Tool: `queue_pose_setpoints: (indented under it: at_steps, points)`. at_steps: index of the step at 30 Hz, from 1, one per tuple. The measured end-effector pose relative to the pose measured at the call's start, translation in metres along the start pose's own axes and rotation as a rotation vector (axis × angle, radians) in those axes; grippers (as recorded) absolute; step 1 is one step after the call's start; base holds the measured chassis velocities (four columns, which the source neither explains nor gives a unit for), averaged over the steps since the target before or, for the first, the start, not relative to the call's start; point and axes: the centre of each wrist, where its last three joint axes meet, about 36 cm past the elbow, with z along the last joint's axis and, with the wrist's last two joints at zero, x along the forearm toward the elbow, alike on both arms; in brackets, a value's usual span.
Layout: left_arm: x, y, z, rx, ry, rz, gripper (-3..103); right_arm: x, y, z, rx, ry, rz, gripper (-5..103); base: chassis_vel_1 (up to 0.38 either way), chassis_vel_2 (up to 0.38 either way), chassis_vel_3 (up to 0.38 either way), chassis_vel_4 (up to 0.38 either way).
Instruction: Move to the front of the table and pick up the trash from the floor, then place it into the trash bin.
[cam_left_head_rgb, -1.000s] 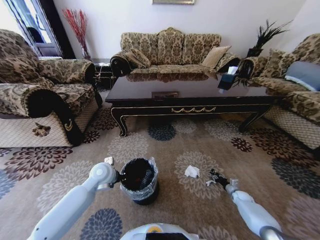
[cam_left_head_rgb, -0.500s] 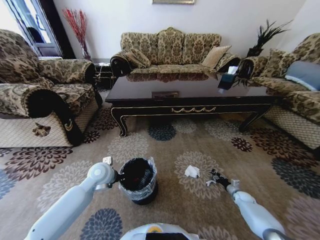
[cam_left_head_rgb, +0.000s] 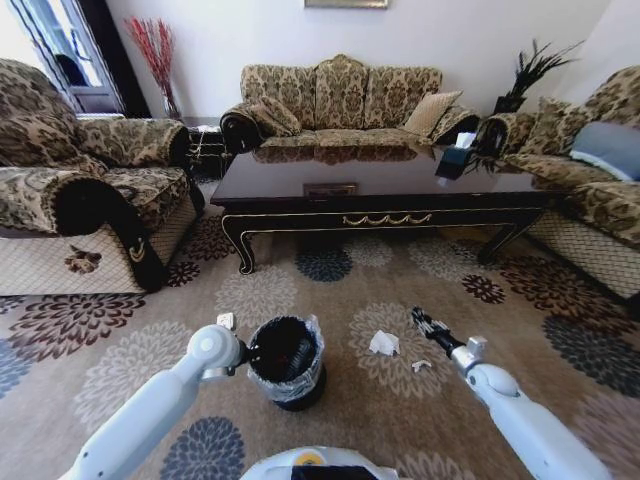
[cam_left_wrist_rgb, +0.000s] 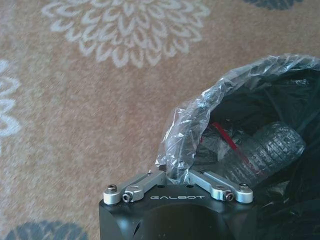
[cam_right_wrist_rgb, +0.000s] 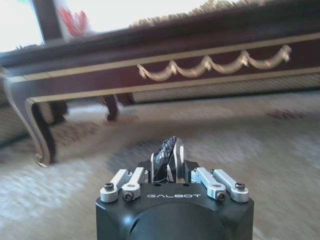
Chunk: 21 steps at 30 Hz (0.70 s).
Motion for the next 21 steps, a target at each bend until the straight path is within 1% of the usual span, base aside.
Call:
queue_pose_setpoints:
  at_steps: [1, 2, 3, 4, 6, 7, 8, 11, 13, 14, 15, 16, 17, 18, 19, 20, 21]
  points:
    - [0.0, -0.005, -0.003, -0.003, -0.004, 0.008, 0, 0.003, 0.012, -0.009, -0.003, -0.02, -0.025, 31, 0.0, 0.0, 0.0, 0.0]
    - [0.0, -0.008, -0.005, -0.003, -0.007, 0.012, 0, 0.004, 0.018, -0.014, -0.005, -0.03, -0.038, 31, 0.0, 0.0, 0.0, 0.0]
    - [0.0, -0.008, -0.005, -0.003, -0.007, 0.012, 0, 0.004, 0.018, -0.014, -0.005, -0.03, -0.038, 31, 0.0, 0.0, 0.0, 0.0]
    - [0.001, -0.012, -0.008, -0.003, -0.01, 0.023, 0, 0.006, 0.03, -0.021, -0.004, -0.046, -0.06, 31, 0.0, 0.0, 0.0, 0.0]
    - [0.003, -0.023, -0.014, -0.011, -0.019, 0.042, 0, 0.01, 0.053, -0.036, 0.027, -0.08, -0.109, 31, 0.0, 0.0, 0.0, 0.0]
    - [0.003, -0.026, -0.015, -0.015, -0.02, 0.045, 0, 0.012, 0.059, -0.04, 0.035, -0.088, -0.123, 31, 0.0, 0.0, 0.0, 0.0]
    - [0.003, -0.026, -0.015, -0.015, -0.02, 0.045, 0, 0.012, 0.059, -0.04, 0.035, -0.088, -0.123, 31, 0.0, 0.0, 0.0, 0.0]
    - [-0.001, -0.04, -0.019, -0.038, -0.019, 0.051, 0, 0.02, 0.089, -0.055, 0.053, -0.128, -0.185, 31, 0.0, 0.0, 0.0, 0.0]
    - [-0.003, -0.048, -0.022, -0.055, -0.019, 0.055, 0, 0.026, 0.102, -0.061, 0.074, -0.142, -0.214, 31, 0.0, 0.0, 0.0, 0.0]
    - [-0.003, -0.048, -0.022, -0.055, -0.019, 0.055, 0, 0.026, 0.102, -0.061, 0.074, -0.142, -0.214, 31, 0.0, 0.0, 0.0, 0.0]
    - [-0.004, -0.053, -0.023, -0.067, -0.018, 0.056, 0, 0.029, 0.108, -0.064, 0.085, -0.148, -0.227, 31, 0.0, 0.0, 0.0, 0.0]
    - [-0.007, -0.062, -0.025, -0.083, -0.017, 0.057, 0, 0.035, 0.12, -0.07, 0.098, -0.161, -0.254, 31, 0.0, 0.0, 0.0, 0.0]
    - [-0.008, -0.066, -0.026, -0.089, -0.016, 0.059, 0, 0.038, 0.126, -0.072, 0.103, -0.168, -0.266, 31, 0.0, 0.0, 0.0, 0.0]
    - [-0.008, -0.066, -0.026, -0.089, -0.016, 0.059, 0, 0.038, 0.126, -0.072, 0.103, -0.168, -0.266, 31, 0.0, 0.0, 0.0, 0.0]
    - [-0.009, -0.071, -0.027, -0.096, -0.015, 0.061, 0, 0.04, 0.131, -0.075, 0.107, -0.175, -0.276, 31, 0.0, 0.0, 0.0, 0.0]
    - [-0.011, -0.079, -0.028, -0.11, -0.014, 0.063, 0, 0.046, 0.143, -0.079, 0.119, -0.186, -0.299, 31, 0.0, 0.0, 0.0, 0.0]
    - [-0.013, -0.086, -0.028, -0.121, -0.011, 0.063, 0, 0.049, 0.149, -0.08, 0.129, -0.189, -0.312, 31, 0.0, 0.0, 0.0, 0.0]
